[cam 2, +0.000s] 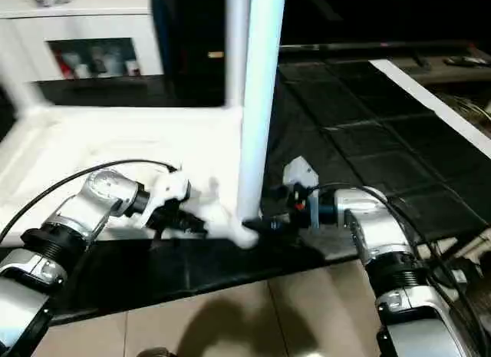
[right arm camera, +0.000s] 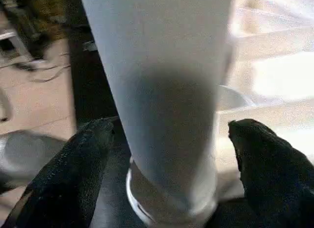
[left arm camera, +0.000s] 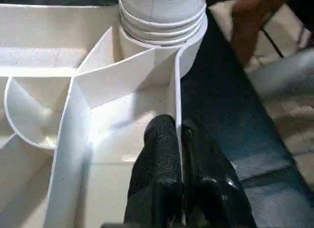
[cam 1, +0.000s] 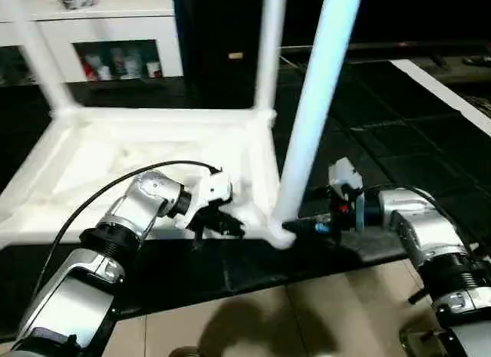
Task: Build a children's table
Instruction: Rotate leg to tighten
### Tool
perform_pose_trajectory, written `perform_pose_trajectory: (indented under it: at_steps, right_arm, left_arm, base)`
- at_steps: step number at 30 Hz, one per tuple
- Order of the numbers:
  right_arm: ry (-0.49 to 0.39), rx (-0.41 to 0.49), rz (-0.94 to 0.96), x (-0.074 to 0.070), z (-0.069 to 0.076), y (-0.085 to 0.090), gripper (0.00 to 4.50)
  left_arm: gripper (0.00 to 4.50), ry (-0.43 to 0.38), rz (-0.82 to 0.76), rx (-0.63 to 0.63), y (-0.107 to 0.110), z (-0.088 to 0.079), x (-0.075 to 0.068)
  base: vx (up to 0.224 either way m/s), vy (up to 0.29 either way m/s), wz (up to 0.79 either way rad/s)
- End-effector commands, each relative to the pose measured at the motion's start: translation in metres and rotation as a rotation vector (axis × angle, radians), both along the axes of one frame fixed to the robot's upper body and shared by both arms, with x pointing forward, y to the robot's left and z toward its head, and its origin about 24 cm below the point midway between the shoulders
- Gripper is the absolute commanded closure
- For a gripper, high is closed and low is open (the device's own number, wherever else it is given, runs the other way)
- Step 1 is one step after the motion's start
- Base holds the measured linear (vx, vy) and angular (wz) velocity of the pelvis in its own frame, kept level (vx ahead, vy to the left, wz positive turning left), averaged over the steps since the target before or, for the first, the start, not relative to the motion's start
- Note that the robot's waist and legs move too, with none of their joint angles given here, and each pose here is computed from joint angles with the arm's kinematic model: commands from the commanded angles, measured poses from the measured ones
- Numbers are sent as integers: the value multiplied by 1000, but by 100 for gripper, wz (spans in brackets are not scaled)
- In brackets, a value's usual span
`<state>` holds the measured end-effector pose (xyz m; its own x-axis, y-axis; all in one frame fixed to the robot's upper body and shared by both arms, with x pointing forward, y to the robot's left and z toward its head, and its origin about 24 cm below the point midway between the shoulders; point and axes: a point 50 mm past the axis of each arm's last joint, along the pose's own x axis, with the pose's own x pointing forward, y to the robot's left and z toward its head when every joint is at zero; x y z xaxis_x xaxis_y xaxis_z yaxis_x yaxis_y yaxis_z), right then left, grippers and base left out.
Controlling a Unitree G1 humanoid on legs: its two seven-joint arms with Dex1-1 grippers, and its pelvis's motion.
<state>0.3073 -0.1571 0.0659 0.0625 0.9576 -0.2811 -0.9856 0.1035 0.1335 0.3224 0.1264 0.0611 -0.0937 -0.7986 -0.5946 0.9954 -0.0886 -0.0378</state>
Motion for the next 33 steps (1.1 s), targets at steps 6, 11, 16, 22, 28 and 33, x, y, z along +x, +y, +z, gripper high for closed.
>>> perform_pose_trajectory:
  at_steps: [6,11,16,22,28,33]
  right_arm:
    - [33,8,95,2,7,4,121]
    - [58,5,122,1,6,4,156]
    - [86,17,145,-2,4,4,202]
    - [108,28,156,-4,3,4,230]
    - [118,51,101,-8,-2,6,239]
    - [79,69,-238,4,-16,26,242]
  left_arm:
    - [450,-36,-124,36,-8,5,-2]
    - [450,-45,-117,47,-6,4,-1]
    - [450,-50,-100,38,-5,2,0]
    - [450,-56,-88,49,-4,0,1]
    - [450,-37,44,-1,-9,4,9]
    - [450,-30,254,-100,-27,10,20]
  base:
    - [0,0,0]
    - [0,0,0]
    - [0,0,0]
    - [0,0,0]
    - [0,0,0]
    - [0,0,0]
